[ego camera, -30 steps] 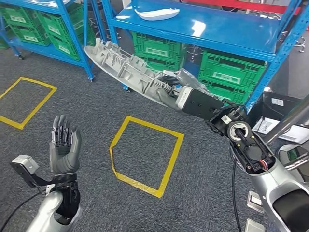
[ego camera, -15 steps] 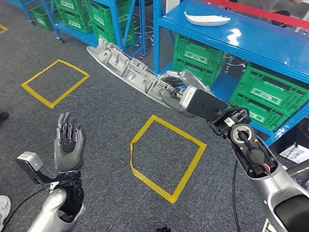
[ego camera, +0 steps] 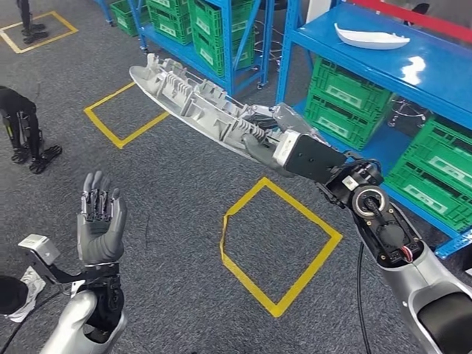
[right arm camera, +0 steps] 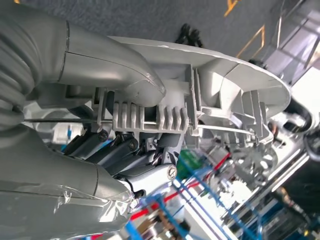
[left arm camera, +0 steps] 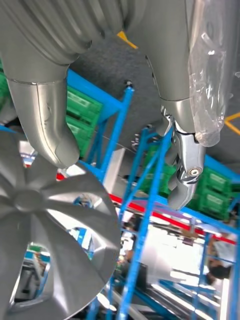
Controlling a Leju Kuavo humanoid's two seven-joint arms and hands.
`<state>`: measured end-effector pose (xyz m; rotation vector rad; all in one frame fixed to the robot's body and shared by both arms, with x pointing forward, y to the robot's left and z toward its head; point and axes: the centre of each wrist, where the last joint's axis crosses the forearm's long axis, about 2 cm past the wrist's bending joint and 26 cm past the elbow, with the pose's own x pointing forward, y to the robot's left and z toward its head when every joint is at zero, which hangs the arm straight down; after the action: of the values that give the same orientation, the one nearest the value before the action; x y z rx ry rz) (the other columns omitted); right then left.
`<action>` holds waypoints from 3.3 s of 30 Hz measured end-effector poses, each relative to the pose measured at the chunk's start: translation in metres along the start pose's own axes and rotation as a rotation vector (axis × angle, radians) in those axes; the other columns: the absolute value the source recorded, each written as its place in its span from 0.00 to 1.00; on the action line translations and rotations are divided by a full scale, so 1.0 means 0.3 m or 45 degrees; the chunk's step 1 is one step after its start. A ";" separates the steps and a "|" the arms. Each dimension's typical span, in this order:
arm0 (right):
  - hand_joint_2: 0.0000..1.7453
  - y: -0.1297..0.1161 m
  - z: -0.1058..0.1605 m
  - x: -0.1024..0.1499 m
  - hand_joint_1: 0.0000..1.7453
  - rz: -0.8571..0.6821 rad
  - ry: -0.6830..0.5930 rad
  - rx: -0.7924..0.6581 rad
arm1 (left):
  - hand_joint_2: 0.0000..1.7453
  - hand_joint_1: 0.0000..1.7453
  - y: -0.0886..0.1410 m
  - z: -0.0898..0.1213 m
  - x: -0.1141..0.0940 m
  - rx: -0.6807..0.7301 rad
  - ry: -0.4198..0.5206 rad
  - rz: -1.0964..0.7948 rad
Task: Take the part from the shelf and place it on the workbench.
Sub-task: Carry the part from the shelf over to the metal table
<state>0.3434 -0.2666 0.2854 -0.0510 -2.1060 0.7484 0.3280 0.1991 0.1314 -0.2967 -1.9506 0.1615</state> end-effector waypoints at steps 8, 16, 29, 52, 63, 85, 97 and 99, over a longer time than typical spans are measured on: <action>1.00 -0.002 0.000 0.007 1.00 0.000 -0.007 -0.003 | 1.00 0.00 -0.006 -0.012 0.009 -0.007 -0.017 0.003; 1.00 -0.005 0.008 0.004 1.00 -0.003 0.015 -0.012 | 1.00 0.00 -0.019 -0.014 0.011 -0.014 -0.016 0.015; 1.00 -0.012 0.007 0.013 1.00 0.001 0.000 -0.021 | 1.00 0.00 -0.018 -0.016 0.012 -0.021 -0.016 0.012; 1.00 -0.024 0.037 -0.004 1.00 0.000 0.009 -0.072 | 1.00 0.00 -0.068 -0.038 0.012 -0.079 -0.057 0.052; 1.00 -0.031 0.071 -0.009 1.00 0.015 0.047 -0.118 | 1.00 0.00 -0.085 -0.064 0.003 -0.140 -0.071 0.072; 1.00 -0.055 0.087 0.002 1.00 0.044 0.044 -0.141 | 1.00 0.00 -0.107 -0.099 -0.028 -0.154 -0.057 0.091; 1.00 -0.069 0.039 0.012 1.00 0.053 -0.048 -0.110 | 1.00 0.00 -0.075 -0.089 -0.041 -0.070 -0.022 0.036; 1.00 -0.069 0.025 0.014 1.00 0.053 -0.063 -0.100 | 1.00 0.00 -0.064 -0.078 -0.043 -0.050 -0.005 0.021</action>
<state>0.3399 -0.2862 0.2960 -0.1204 -2.1866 0.6978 0.3518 0.1765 0.1340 -0.3383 -1.9571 0.1345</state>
